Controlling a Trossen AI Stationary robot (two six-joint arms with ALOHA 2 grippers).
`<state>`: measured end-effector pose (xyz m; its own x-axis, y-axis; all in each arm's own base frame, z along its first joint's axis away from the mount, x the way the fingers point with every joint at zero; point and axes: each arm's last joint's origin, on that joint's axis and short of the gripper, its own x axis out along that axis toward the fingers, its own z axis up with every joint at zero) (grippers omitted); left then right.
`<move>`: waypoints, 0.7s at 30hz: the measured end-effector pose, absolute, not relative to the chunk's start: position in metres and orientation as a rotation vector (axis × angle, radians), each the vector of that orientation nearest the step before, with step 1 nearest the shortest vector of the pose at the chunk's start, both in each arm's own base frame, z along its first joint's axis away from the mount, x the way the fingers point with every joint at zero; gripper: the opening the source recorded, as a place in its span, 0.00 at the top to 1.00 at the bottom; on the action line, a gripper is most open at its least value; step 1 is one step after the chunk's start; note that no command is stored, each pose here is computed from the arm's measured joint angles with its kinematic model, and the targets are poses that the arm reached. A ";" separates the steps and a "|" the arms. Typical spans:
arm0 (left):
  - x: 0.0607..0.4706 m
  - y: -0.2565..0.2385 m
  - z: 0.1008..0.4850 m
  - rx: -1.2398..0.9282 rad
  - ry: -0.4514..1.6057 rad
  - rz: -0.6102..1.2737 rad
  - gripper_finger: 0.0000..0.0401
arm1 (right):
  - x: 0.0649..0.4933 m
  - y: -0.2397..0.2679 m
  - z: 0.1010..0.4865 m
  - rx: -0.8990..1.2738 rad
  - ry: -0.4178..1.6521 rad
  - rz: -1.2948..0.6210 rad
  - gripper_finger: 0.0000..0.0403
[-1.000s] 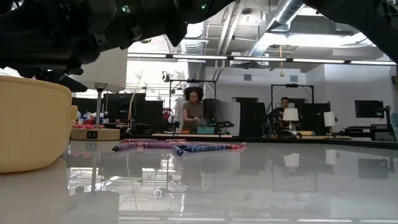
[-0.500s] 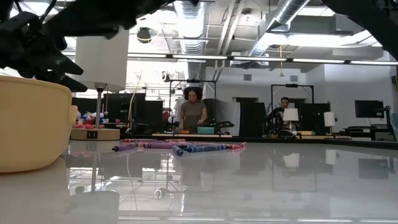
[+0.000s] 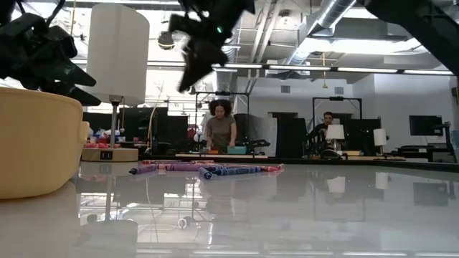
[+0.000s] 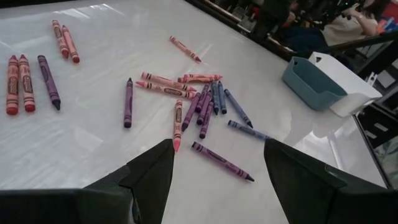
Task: Sort crayons
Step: Adjust the crayons
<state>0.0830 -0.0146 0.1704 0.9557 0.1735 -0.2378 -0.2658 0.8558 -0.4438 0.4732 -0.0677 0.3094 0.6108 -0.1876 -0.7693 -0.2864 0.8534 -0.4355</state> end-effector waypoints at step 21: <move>0.083 -0.015 0.170 -0.493 0.194 0.228 0.40 | 0.463 -0.210 0.247 -0.610 1.021 -0.030 0.44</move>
